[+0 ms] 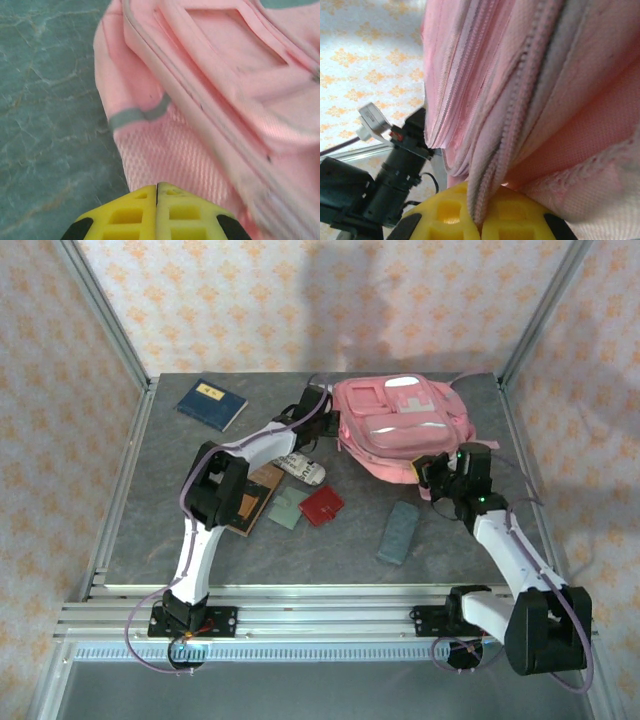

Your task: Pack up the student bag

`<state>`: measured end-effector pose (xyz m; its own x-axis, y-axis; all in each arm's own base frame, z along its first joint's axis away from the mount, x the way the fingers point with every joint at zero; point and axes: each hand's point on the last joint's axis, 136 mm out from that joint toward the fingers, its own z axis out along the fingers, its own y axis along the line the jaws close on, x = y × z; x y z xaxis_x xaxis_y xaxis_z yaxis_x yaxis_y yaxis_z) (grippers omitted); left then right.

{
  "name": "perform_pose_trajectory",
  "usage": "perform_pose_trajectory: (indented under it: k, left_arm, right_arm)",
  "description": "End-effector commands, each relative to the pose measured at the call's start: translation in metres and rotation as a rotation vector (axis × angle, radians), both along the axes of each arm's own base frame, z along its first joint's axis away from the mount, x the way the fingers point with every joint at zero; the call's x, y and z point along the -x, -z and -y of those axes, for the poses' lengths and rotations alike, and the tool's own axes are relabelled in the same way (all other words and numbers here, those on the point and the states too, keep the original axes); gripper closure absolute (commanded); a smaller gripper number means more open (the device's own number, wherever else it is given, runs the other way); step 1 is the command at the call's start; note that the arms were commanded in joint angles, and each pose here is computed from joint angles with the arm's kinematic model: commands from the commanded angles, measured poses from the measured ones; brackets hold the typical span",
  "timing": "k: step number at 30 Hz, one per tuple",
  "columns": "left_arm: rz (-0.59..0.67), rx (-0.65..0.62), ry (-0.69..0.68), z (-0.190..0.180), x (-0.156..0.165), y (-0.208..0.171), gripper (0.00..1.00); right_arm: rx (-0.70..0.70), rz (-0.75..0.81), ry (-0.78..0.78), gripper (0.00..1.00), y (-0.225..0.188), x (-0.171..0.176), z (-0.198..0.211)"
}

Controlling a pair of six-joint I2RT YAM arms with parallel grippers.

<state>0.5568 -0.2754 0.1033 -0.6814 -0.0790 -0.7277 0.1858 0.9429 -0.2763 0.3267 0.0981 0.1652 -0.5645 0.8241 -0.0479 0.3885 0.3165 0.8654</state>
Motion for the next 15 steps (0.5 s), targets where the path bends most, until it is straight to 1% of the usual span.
perform_pose_trajectory:
  k: [1,5,6,8,9,10,12,15]
  left_arm:
    - [-0.028,-0.001,-0.035,-0.006,-0.01,-0.003,0.92]
    - [-0.043,0.024,-0.027,-0.005,-0.003,-0.01,0.77]
    - [-0.047,0.03,-0.025,-0.006,0.001,-0.012,0.74]
    - [-0.051,0.05,-0.026,-0.009,0.014,-0.018,0.7]
    - [-0.048,0.062,-0.027,-0.011,0.02,-0.023,0.69]
    - [-0.047,0.078,-0.026,-0.012,0.029,-0.027,0.68]
    - [-0.047,0.116,-0.022,-0.012,0.046,-0.034,0.66]
    - [-0.058,0.16,0.009,-0.004,0.078,-0.038,0.64]
  right_arm:
    - [-0.056,0.126,0.002,1.0,-0.026,-0.009,-0.017]
    - [-0.073,0.126,0.003,1.0,-0.019,-0.016,-0.032]
    - [-0.071,0.121,0.005,0.98,-0.017,-0.018,-0.034]
    - [-0.073,0.118,-0.034,0.73,-0.015,-0.02,-0.048]
    - [-0.068,0.121,-0.066,0.65,-0.018,-0.019,-0.055]
    - [-0.042,0.082,-0.101,0.6,-0.008,-0.021,-0.062]
    - [0.026,0.06,-0.165,0.54,-0.004,-0.021,-0.071]
    - [0.128,0.052,-0.22,0.52,-0.006,-0.017,-0.069]
